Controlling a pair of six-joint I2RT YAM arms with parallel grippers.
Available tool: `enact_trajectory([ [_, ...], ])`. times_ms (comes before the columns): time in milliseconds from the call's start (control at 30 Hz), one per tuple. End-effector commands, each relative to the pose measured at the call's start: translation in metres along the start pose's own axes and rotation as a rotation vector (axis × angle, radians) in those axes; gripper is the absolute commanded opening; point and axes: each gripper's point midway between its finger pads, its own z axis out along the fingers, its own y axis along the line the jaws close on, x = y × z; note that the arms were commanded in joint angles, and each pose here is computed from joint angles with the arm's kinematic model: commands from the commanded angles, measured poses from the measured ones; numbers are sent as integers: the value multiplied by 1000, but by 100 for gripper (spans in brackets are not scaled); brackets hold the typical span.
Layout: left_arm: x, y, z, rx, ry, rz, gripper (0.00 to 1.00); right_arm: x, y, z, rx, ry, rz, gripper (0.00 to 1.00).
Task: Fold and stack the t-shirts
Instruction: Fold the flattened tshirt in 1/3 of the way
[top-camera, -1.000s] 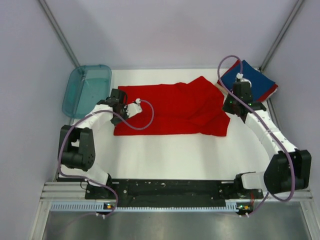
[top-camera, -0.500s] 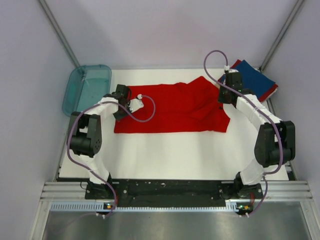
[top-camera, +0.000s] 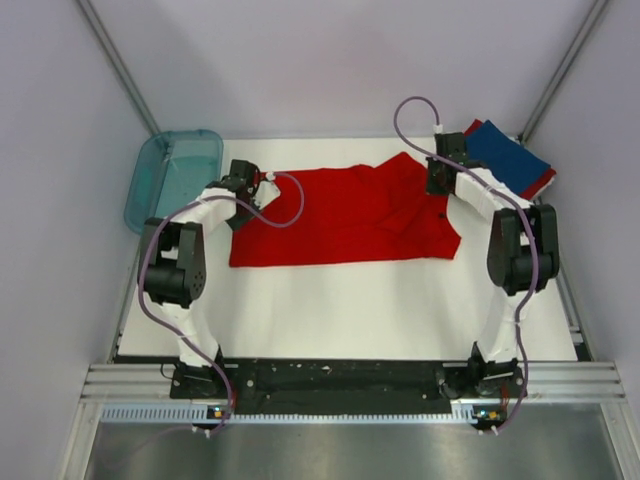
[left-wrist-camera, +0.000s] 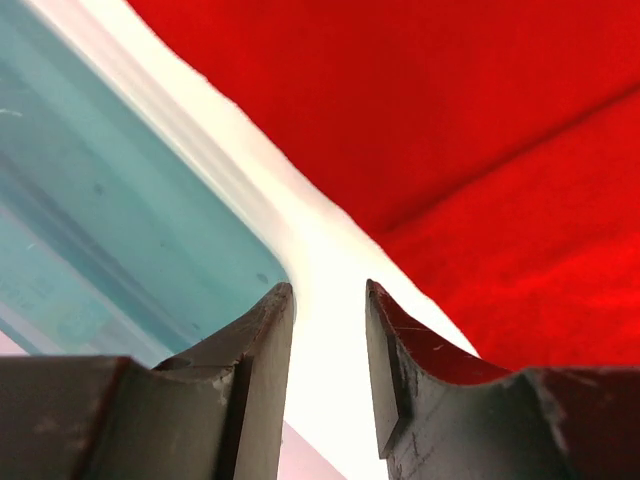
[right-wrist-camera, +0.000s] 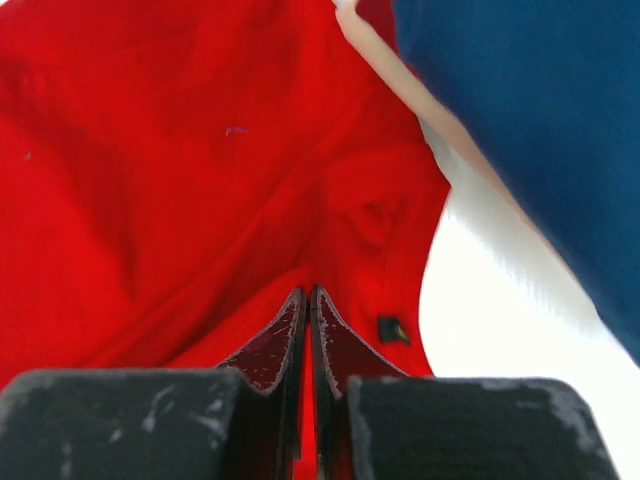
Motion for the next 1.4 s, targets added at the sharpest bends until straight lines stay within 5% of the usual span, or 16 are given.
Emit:
enact_trajectory([
  [0,-17,23,-33,-72,-146,-69,41,-41,8,23,-21,-77,-3,0],
  [167,-10,-58,-52,179,-295,163,52,-40,11,43,-27,-59,-19,0],
  [333,20,-77,-22,157,-166,209,55,-42,7,46,3,-39,-26,33],
  [500,24,-80,-17,159,-146,164,54,-54,17,-13,-49,-13,-1,41],
  [600,23,-87,-20,176,-170,149,54,-17,45,-46,-192,39,48,43],
  [667,23,-89,-19,181,-172,138,54,31,71,-50,-293,124,63,55],
  [867,24,-91,-15,193,-156,132,54,77,107,-31,-306,234,44,52],
  [1200,22,-90,-20,191,-177,135,54,97,92,-6,-203,284,36,48],
  [1367,21,-89,-19,192,-167,140,54,94,87,3,-164,272,14,24],
])
